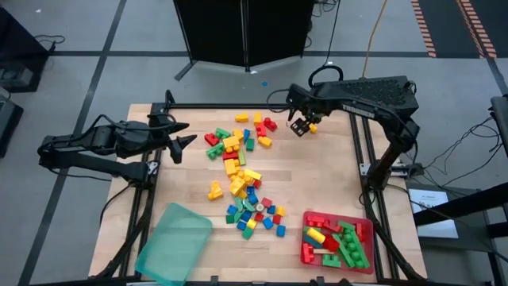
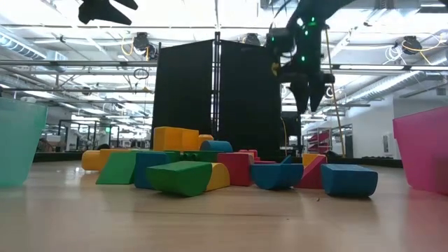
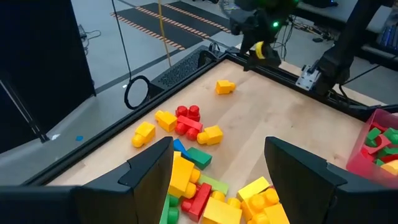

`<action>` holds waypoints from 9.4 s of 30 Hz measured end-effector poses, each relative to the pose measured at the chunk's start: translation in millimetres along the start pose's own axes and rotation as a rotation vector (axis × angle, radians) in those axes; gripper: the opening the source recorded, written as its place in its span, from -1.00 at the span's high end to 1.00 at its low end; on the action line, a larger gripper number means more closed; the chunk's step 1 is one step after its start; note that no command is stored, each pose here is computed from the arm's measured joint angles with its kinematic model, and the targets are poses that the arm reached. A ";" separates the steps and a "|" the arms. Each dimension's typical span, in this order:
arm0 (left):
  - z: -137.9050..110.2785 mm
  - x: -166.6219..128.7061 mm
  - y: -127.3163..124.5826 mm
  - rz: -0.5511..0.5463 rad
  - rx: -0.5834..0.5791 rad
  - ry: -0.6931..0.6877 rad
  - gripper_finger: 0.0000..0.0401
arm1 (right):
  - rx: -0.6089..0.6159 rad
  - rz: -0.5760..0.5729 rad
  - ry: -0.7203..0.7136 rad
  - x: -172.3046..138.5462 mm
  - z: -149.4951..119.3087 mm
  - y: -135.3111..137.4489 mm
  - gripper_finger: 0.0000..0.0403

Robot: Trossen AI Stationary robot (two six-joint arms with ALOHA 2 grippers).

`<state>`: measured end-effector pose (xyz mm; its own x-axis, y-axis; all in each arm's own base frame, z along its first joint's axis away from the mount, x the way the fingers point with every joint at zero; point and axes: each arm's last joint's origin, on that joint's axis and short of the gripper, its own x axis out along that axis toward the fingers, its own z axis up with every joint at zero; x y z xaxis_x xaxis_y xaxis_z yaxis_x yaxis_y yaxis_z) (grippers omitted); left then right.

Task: Sort blocks by size
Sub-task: Put the 1-stud yellow game piece into the pink bin, then put the 2-stud red game piece into the pink bin

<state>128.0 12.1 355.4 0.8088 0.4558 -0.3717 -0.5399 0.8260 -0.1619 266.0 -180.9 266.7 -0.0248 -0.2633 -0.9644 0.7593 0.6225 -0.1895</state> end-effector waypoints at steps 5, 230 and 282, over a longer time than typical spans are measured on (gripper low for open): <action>-0.7 0.0 0.3 0.003 -0.023 0.006 -0.27 | -0.015 -0.011 0.070 27.8 8.4 -9.5 -0.36; -0.7 0.6 2.7 0.042 -0.040 0.001 -0.27 | 0.052 0.147 0.596 -54.5 -344.1 111.8 0.16; -0.6 0.6 2.8 0.046 -0.042 -0.001 -0.27 | -0.222 0.151 0.002 102.9 113.3 74.7 -0.67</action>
<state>126.8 14.5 354.2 0.7832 0.4930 -0.3788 -0.5855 0.7899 -0.1825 393.9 -245.0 174.2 0.0769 -0.1537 -0.9851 0.5934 0.8011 -0.0786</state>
